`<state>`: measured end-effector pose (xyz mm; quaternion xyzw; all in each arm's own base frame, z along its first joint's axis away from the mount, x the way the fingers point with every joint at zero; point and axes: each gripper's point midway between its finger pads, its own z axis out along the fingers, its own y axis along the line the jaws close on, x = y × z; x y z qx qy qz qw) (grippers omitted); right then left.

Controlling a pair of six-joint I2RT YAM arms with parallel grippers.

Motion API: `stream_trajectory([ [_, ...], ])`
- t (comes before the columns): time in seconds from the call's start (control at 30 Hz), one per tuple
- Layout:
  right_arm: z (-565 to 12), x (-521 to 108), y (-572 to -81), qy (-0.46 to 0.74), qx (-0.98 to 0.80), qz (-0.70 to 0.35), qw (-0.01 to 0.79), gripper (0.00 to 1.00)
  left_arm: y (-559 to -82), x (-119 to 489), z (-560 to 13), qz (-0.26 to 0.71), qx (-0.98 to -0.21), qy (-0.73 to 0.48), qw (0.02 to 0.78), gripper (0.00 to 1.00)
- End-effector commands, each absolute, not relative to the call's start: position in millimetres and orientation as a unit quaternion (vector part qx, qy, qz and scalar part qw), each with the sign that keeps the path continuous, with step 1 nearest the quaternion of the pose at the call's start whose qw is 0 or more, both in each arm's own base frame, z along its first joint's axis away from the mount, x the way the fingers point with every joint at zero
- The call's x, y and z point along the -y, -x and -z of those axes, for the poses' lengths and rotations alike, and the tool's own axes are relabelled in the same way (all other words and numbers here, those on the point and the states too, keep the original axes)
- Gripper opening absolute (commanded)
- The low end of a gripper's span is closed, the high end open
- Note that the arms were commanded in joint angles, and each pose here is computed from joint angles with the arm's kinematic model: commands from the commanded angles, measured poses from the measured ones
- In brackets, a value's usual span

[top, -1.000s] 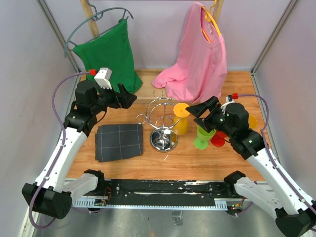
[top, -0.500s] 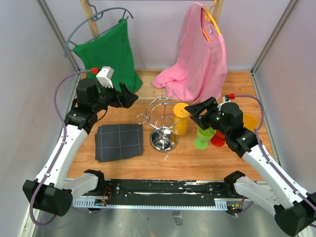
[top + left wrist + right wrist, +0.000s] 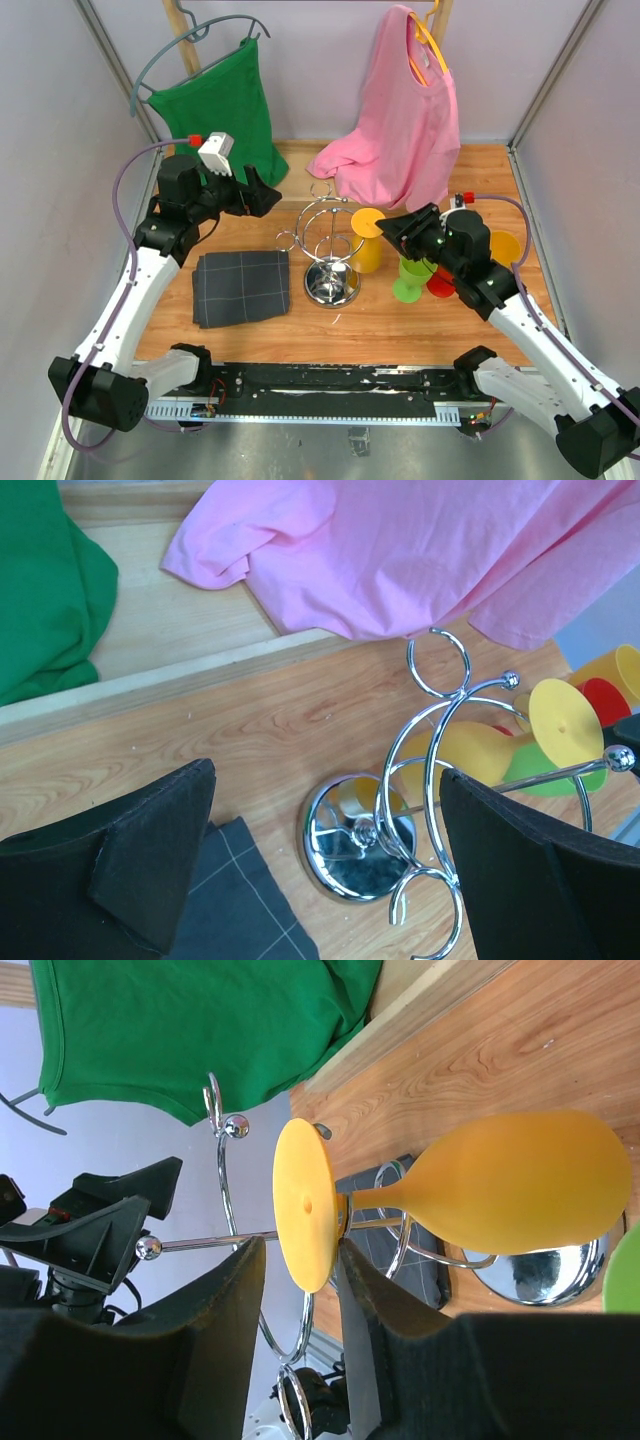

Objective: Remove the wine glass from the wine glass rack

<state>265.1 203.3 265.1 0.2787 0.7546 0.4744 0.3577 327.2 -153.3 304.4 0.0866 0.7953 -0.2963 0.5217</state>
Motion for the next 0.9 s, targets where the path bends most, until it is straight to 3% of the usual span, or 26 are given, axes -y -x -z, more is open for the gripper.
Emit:
stream_trajectory([
  [0.0,-267.4,-198.0,-272.7,-0.292,-0.742,-0.478,0.368,0.35,-330.6,153.2,-322.6,0.298,-0.780,-0.098,0.541,0.99],
  [0.13,-266.3,-197.0,-273.3,-0.295,-0.740,-0.479,0.367,0.25,-331.1,153.9,-321.8,0.299,-0.781,-0.099,0.539,0.99],
  [0.27,-267.4,-194.7,-273.2,-0.302,-0.735,-0.482,0.368,0.02,-332.3,154.9,-321.4,0.300,-0.781,-0.101,0.538,0.99],
  [0.87,-294.8,-175.3,-274.6,-0.328,-0.704,-0.483,0.405,0.01,-336.9,160.7,-322.7,0.312,-0.781,-0.106,0.530,0.99],
])
